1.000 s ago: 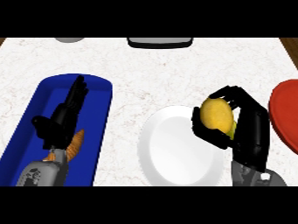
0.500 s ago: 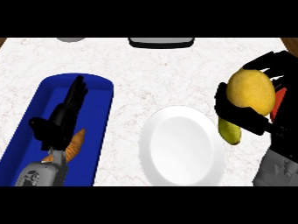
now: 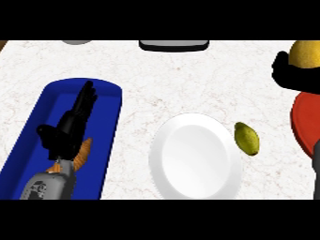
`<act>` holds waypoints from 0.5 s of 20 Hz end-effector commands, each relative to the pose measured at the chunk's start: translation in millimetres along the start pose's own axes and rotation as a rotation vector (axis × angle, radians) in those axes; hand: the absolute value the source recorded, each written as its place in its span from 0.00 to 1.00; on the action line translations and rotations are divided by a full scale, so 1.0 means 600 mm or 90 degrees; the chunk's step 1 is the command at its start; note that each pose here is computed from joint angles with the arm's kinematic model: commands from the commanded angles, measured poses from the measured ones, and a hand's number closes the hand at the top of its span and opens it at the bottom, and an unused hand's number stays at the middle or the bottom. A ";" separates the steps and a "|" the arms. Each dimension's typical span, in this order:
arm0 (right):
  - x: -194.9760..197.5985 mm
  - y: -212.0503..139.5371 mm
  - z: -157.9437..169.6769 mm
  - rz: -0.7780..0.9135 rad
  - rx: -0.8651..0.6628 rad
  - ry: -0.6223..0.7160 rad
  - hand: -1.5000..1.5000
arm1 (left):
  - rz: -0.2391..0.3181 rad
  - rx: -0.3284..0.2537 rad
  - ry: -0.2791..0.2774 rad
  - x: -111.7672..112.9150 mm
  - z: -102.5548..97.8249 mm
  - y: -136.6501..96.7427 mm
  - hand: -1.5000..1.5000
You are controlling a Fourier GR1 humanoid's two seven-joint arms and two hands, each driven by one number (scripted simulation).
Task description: Pick the lemon from the plate and place it in the bowl
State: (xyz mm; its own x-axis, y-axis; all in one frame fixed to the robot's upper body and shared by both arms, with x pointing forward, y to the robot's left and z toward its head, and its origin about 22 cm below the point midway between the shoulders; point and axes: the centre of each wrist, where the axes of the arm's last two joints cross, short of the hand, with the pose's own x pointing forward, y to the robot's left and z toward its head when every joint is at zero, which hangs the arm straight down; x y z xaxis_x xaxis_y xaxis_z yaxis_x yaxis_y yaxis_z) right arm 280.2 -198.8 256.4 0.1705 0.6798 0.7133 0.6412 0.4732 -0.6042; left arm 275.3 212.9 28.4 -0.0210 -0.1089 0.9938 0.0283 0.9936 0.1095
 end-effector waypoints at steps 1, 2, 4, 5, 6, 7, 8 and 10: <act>-0.025 -0.012 -0.044 0.097 -0.005 0.035 1.00 | 0.000 0.000 0.006 -0.018 0.010 0.001 0.50; -0.032 -0.044 -0.046 0.110 -0.028 0.043 1.00 | -0.006 0.006 0.002 -0.016 0.003 0.006 0.50; -0.087 -0.029 -0.073 0.137 -0.027 0.061 1.00 | -0.009 0.004 -0.004 0.007 0.004 0.015 0.50; -0.089 -0.031 -0.094 0.188 -0.019 0.065 1.00 | -0.005 0.001 0.003 -0.007 0.004 0.013 0.50; -0.102 -0.014 -0.089 0.225 -0.014 0.070 1.00 | 0.007 0.002 -0.007 0.001 -0.010 0.003 0.50; -0.120 -0.039 -0.113 0.249 -0.017 0.069 1.00 | -0.013 0.006 -0.015 0.014 -0.019 0.001 0.50; -0.143 -0.032 -0.115 0.234 -0.015 0.068 1.00 | -0.002 0.004 -0.012 -0.009 0.014 0.027 0.50; -0.168 -0.031 -0.121 0.254 -0.023 0.076 1.00 | -0.005 0.002 -0.001 -0.013 0.013 0.006 0.50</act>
State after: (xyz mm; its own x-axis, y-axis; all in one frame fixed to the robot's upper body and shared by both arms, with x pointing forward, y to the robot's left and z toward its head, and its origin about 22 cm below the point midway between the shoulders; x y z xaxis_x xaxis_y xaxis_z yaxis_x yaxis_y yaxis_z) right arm 305.0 -286.6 235.4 0.4377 0.7332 0.5204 0.5678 0.2235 -0.7923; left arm 273.5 217.1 26.2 -0.0268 -0.1117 0.9934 0.0258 0.9933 0.1124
